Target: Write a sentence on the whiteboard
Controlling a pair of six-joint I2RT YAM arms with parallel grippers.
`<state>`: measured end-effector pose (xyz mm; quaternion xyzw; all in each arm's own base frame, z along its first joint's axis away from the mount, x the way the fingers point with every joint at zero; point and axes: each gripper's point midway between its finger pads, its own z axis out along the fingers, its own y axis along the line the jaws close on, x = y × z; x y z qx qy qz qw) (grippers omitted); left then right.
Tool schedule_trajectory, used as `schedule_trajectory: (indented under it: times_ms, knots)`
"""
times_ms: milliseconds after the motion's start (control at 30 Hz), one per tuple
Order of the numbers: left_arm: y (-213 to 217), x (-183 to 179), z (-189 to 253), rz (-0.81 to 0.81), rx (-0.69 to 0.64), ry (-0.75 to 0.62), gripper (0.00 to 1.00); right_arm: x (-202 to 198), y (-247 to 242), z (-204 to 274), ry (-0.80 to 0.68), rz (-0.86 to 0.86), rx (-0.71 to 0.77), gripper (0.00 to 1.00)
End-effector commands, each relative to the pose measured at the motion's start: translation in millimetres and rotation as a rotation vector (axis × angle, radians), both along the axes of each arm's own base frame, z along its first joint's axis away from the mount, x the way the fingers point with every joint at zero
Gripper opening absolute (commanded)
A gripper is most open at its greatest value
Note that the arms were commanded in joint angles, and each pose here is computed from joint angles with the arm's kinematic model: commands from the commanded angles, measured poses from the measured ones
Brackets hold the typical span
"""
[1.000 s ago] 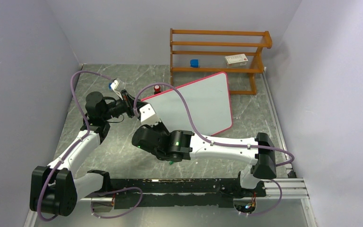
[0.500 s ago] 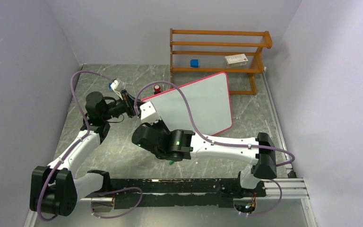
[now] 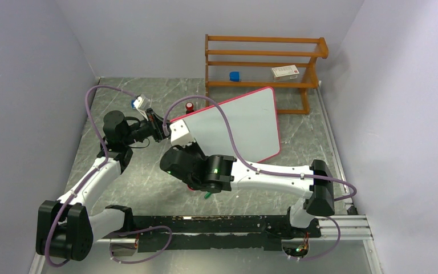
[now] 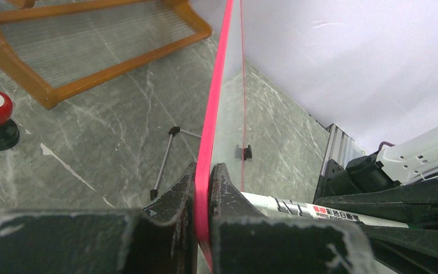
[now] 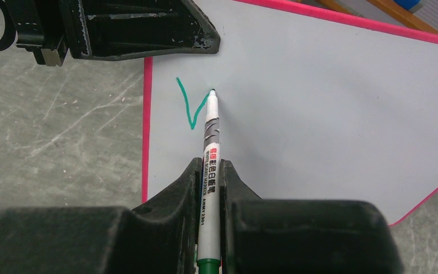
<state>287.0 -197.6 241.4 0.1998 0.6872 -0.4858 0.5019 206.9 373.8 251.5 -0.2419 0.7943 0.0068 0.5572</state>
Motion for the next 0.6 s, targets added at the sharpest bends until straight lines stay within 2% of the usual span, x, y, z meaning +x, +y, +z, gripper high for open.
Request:
schedule_trajectory:
  times_ms: [0, 567]
  knots:
    - [0.9, 1.7, -41.9, 0.008, 0.122, 0.010, 0.05, 6.3, -6.6, 10.4, -0.021, -0.038, 0.040, 0.00]
    - [1.3, 2.0, -42.4, 0.010, 0.128, 0.010, 0.05, 0.9, -15.1, -7.2, 0.034, -0.031, 0.005, 0.00]
